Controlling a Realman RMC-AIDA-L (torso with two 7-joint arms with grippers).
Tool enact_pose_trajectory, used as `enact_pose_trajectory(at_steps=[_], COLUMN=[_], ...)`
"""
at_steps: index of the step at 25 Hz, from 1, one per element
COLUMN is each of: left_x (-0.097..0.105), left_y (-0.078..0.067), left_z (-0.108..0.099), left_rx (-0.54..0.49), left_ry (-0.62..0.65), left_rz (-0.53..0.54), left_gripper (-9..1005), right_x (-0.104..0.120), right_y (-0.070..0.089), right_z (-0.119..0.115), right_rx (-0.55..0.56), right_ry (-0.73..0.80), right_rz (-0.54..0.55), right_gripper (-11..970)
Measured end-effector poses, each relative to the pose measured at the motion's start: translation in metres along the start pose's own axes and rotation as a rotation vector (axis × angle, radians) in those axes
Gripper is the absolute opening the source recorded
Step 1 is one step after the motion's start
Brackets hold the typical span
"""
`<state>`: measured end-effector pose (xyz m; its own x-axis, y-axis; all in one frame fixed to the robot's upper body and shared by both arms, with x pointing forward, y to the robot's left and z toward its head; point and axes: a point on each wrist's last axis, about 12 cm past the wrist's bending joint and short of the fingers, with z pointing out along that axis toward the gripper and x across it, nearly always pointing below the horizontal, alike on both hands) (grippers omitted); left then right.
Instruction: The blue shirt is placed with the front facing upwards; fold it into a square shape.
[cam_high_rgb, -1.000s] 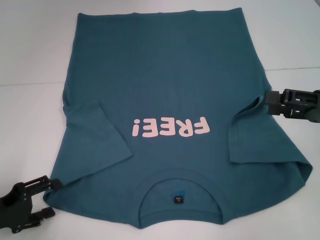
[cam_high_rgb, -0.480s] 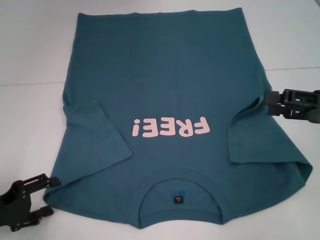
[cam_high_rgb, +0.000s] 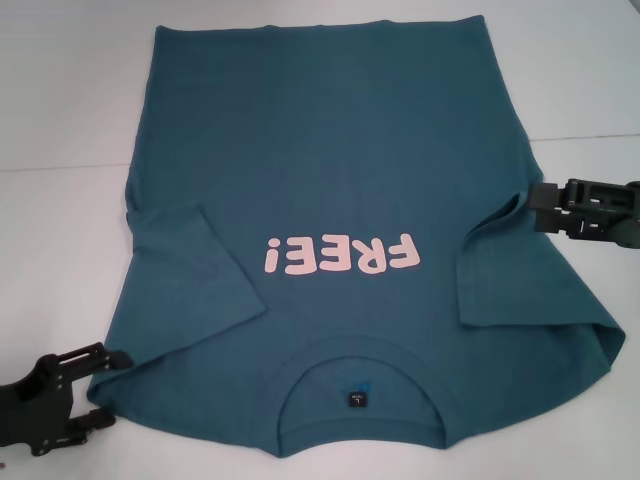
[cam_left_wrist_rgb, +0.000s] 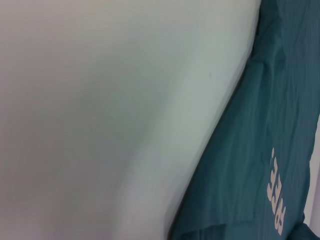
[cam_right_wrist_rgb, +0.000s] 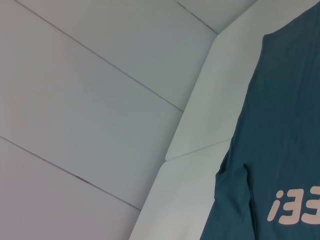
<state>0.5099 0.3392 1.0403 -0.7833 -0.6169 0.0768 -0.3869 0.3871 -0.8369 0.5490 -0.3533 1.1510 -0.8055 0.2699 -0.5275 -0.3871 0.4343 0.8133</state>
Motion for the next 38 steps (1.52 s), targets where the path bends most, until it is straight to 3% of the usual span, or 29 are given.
enact_pose_trajectory(at_steps=[7, 16, 27, 38], left_x=[0.000, 0.001, -0.002, -0.009], left_y=[-0.007, -0.032, -0.015, -0.011], left_z=[0.007, 0.026, -0.006, -0.014], left_rx=[0.014, 0.096, 0.052, -0.002], left_ry=[0.012, 0.055, 0.011, -0.030], left_rz=[0.018, 0.108, 0.046, 0.064], left_gripper=[843, 843, 844, 843], right_x=[0.000, 0.000, 0.000, 0.001], right_y=[0.000, 0.000, 0.000, -0.001], right_z=[0.000, 0.000, 0.000, 0.000], right_rx=[0.000, -0.001, -0.001, -0.002], right_ry=[0.000, 0.000, -0.001, -0.002], right_rz=[0.001, 0.002, 0.003, 0.010], right_gripper=[896, 896, 895, 896])
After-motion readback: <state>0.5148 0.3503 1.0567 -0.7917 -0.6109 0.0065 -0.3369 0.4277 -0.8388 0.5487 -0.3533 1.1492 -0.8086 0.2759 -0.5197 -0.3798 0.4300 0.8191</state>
